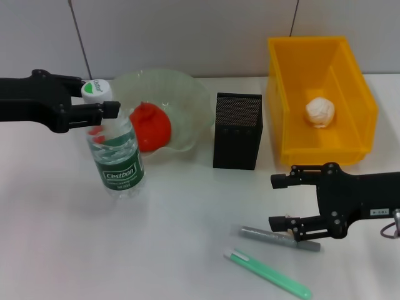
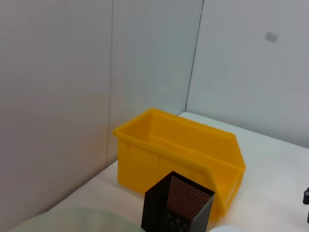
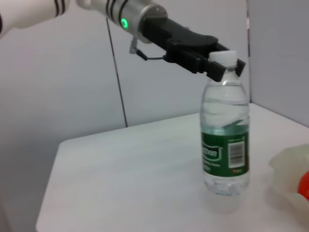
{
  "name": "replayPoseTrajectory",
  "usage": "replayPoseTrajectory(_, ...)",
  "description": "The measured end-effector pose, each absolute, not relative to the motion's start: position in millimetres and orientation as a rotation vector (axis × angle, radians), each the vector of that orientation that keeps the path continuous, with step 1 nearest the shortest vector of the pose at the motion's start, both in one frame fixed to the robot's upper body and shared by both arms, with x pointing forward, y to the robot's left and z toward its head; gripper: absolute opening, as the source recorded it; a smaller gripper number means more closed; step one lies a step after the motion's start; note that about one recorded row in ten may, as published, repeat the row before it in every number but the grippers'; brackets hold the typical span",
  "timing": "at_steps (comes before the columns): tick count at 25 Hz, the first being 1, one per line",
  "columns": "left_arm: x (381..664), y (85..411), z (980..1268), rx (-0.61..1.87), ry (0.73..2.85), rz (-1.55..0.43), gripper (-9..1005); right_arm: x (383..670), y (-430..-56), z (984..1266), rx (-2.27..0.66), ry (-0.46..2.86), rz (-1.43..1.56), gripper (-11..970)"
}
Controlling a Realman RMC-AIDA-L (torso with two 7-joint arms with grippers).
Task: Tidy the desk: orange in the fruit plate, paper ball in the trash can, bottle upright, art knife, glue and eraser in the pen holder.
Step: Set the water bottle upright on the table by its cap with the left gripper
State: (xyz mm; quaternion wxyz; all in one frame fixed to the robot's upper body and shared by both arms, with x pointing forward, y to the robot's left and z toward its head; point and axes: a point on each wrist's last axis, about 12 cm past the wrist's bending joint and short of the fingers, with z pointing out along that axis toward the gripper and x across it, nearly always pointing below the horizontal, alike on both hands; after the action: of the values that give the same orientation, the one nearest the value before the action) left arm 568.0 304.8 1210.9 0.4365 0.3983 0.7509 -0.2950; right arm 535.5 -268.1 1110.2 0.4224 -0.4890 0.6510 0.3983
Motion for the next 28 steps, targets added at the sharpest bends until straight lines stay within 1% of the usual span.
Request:
replayPoseTrajectory(7, 566, 310, 1201, 0.97, 1.865, -0.733, 479, 532, -271, 1096, -1.168, 1.627, 0.948, 780)
replayPoseTrajectory(17, 568, 315, 1186, 0.95, 1.86, -0.702, 489, 529, -272, 1085, -1.154, 1.604, 0.905, 780)
replayPoseTrajectory(21, 569, 315, 1185, 0.949, 1.856, -0.693, 493, 529, -271, 1081, -1.149, 1.61, 0.896, 780)
replayPoseTrajectory(28, 572, 318, 1171, 0.928, 1.852, -0.645, 500, 529, -270, 1080, -1.15, 1.614, 0.892, 780)
